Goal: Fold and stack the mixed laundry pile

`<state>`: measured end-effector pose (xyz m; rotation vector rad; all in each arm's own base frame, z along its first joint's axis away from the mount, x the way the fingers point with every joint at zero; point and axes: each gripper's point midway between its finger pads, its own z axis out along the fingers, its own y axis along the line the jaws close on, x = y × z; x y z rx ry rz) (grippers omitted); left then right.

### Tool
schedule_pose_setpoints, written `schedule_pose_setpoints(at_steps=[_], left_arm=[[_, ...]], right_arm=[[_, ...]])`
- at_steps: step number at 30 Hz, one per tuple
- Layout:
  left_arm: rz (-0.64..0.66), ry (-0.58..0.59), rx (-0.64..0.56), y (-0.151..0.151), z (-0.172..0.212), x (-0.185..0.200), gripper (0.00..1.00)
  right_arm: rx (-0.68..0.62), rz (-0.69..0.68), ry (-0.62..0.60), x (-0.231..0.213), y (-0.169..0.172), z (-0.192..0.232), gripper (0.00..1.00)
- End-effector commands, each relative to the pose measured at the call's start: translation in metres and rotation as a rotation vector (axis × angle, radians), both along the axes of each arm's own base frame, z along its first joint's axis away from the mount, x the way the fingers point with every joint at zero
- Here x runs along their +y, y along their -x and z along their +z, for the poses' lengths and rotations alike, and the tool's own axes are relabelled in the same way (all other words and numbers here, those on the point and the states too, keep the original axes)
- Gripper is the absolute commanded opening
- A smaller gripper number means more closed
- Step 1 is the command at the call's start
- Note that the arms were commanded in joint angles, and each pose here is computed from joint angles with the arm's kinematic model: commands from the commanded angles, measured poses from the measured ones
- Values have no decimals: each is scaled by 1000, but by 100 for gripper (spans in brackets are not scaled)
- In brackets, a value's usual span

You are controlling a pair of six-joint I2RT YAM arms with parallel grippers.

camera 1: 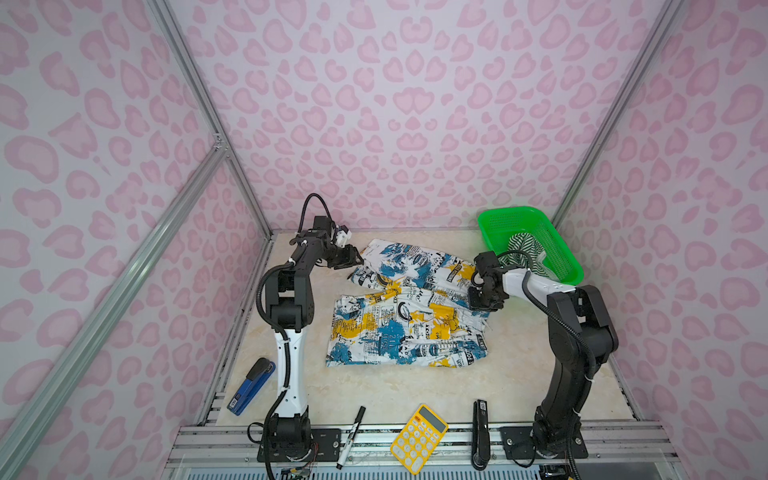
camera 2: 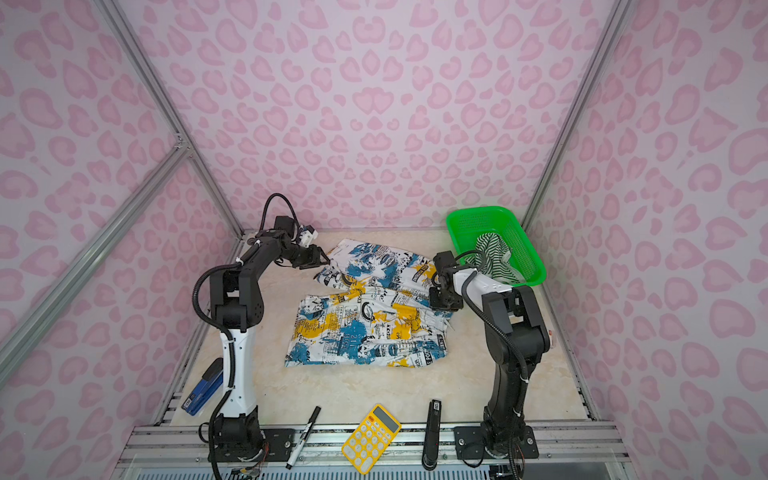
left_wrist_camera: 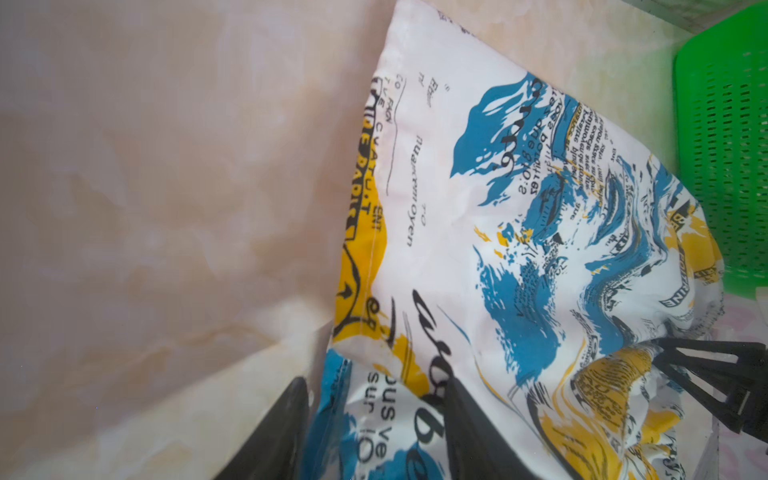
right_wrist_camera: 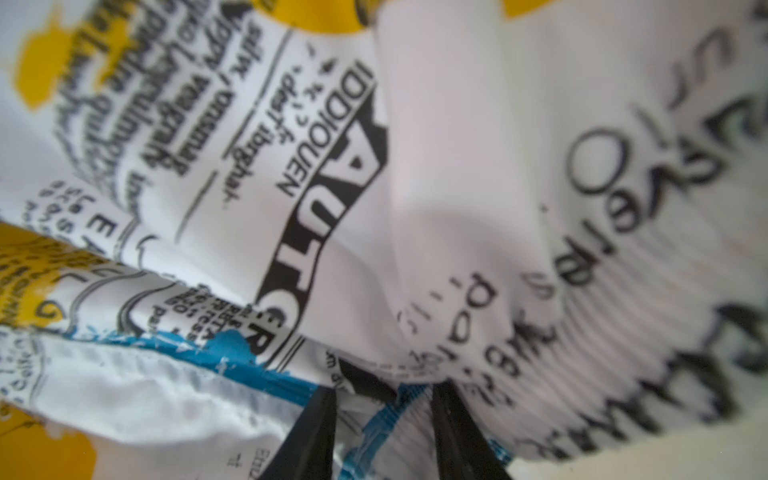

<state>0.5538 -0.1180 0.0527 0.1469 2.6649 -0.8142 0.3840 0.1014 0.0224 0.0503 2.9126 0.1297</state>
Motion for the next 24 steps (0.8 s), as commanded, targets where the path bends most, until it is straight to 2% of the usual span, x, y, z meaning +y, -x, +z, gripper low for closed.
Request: schedule_pose_setpoints(at_steps=[1,6,12,17,21,24], left_arm=[[-45,74,17,4,1,-13,53],[-47,148,-23,-3,19,-21,35],[-32,183,-85,-9,64,-20,3],[1,152,-104,-5,85,-4,3],[44,24,-71,-4,65,17,3],[52,-7,-8,0,40,21,35]], right_arm=[[29,2,12,-2,6,-3,39],[27,6,11,-1,6,-4,39],[25,7,14,-1,6,-3,39],[22,11,15,-1,5,-2,39],[22,12,20,-3,6,-2,39],[24,10,20,-3,7,-2,39]])
